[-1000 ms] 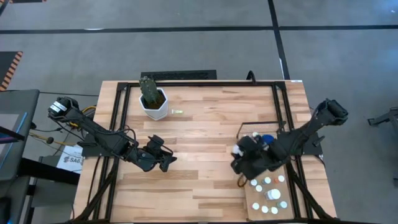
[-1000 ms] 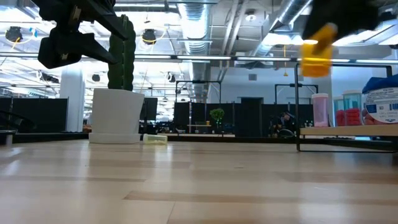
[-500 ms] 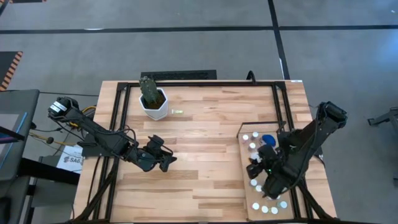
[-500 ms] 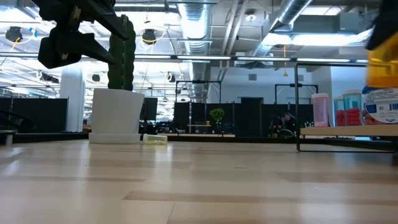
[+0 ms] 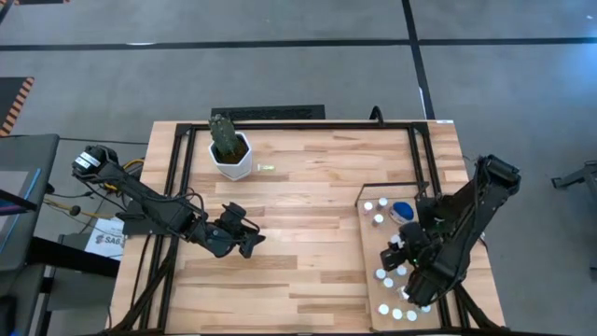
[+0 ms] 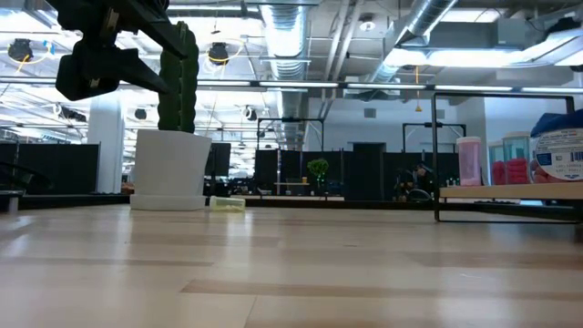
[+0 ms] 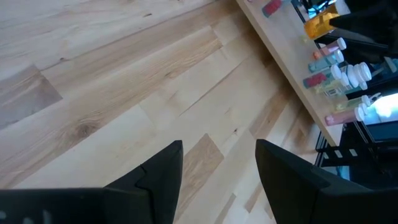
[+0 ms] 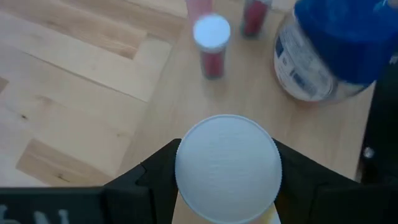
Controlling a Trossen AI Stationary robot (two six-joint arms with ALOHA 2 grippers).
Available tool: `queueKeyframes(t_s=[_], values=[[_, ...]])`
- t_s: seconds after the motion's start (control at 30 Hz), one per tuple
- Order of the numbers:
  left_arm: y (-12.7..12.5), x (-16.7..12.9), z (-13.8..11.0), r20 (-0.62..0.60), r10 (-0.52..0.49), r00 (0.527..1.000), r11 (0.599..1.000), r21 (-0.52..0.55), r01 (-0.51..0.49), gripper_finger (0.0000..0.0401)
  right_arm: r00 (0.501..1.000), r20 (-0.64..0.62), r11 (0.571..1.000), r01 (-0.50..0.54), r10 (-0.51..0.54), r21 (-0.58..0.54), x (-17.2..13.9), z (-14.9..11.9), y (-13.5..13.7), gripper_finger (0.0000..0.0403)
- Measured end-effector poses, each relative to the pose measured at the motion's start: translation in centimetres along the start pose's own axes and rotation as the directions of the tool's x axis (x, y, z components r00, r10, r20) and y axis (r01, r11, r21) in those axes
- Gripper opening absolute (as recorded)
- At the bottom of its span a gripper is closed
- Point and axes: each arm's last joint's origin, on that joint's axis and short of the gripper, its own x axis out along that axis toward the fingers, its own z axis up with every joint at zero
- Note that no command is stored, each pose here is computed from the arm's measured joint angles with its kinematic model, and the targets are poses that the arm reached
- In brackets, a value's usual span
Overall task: Pick and place medicine bottles onto shelf by color
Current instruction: Put the orange pill bottle on the shelf
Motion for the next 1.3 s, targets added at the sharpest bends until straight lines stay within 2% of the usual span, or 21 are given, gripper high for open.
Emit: queueKeyframes(t_s=[0.47,0.93,1.3], values=[[0.0,0.0,0.0,0.0,0.0,1.0,1.0,0.0,0.0,0.0188,1.0,-0.002,1.0,0.02,-0.02,0.011,2.7,-1.4,-1.1,0.0221],[0.0,0.0,0.0,0.0,0.0,1.0,1.0,0.0,0.0,0.0188,1.0,-0.004,1.0,0.016,-0.016,-0.016,3.0,-1.5,-1.2,0.0222],[0.0,0.0,0.0,0.0,0.0,1.0,1.0,0.0,0.0,0.0188,1.0,0.002,1.0,0.024,-0.024,0.01,3.0,-1.5,-1.2,0.027]])
